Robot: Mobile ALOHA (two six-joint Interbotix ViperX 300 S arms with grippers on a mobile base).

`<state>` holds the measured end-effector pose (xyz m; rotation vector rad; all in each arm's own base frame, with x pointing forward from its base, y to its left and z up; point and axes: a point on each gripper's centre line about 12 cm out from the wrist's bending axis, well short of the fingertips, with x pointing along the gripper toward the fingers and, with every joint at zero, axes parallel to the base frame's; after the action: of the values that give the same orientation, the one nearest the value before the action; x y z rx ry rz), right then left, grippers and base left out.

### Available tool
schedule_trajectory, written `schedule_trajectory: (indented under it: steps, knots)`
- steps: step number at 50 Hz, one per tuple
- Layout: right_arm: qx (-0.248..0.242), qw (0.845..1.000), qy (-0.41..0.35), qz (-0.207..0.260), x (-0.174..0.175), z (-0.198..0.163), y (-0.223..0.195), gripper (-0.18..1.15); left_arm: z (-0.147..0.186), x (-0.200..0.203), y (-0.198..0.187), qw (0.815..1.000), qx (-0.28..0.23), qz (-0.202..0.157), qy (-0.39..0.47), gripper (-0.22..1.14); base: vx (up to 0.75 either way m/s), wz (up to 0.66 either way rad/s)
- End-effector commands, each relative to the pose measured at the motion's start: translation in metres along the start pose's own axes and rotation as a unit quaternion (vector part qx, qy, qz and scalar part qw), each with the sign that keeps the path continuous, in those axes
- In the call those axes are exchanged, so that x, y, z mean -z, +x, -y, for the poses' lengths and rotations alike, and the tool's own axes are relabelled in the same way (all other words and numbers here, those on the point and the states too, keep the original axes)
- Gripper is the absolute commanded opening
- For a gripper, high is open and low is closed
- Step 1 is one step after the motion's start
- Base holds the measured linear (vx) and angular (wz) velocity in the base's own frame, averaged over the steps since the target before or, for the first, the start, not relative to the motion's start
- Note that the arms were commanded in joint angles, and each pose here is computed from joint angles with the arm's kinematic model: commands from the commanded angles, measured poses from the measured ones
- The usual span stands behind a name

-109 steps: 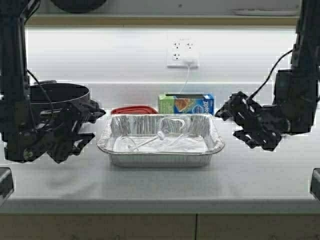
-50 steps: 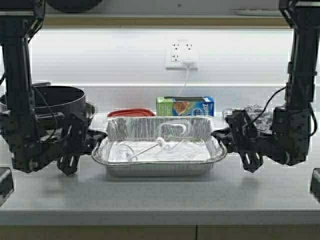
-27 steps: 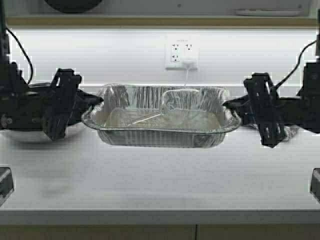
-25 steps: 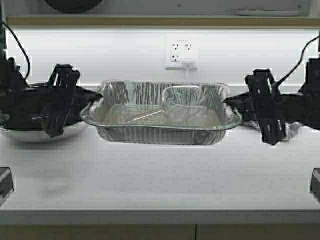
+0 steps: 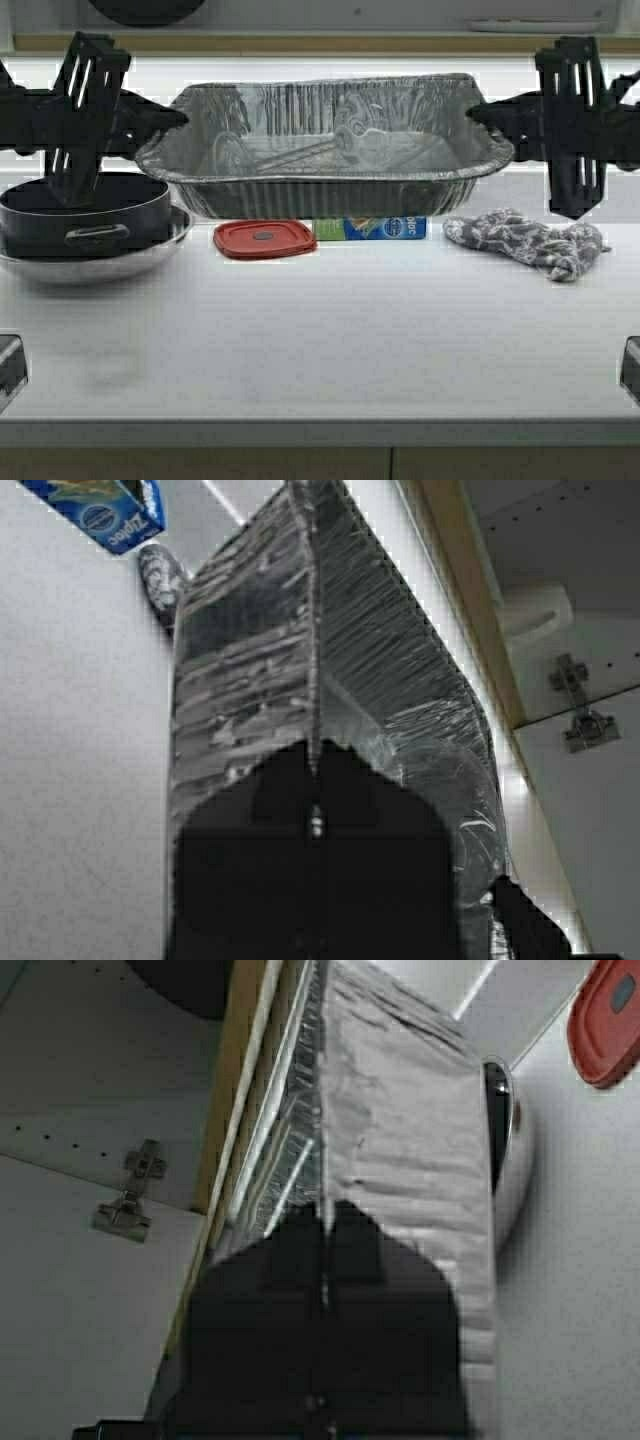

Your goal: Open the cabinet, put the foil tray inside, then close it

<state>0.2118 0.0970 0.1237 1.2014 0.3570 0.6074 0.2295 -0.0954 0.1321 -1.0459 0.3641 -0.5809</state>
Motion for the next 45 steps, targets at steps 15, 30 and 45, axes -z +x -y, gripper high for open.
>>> schedule_trajectory:
  steps: [15, 30, 45]
  knots:
    - [-0.040, 0.999, -0.021, 0.023, -0.013, -0.033, -0.003, 0.08, 0.037, -0.022, 0.001, 0.998, 0.053, 0.027, 0.005, 0.04, 0.00, 0.00]
    - [-0.060, 0.997, -0.037, 0.034, -0.031, -0.064, 0.011, 0.08, 0.069, -0.048, 0.021, 0.996, 0.086, 0.034, 0.014, 0.04, 0.00, 0.00]
    - [-0.043, 0.998, -0.039, 0.032, -0.055, -0.098, 0.035, 0.08, 0.101, -0.076, 0.039, 0.995, 0.097, 0.035, 0.000, 0.04, 0.00, 0.00]
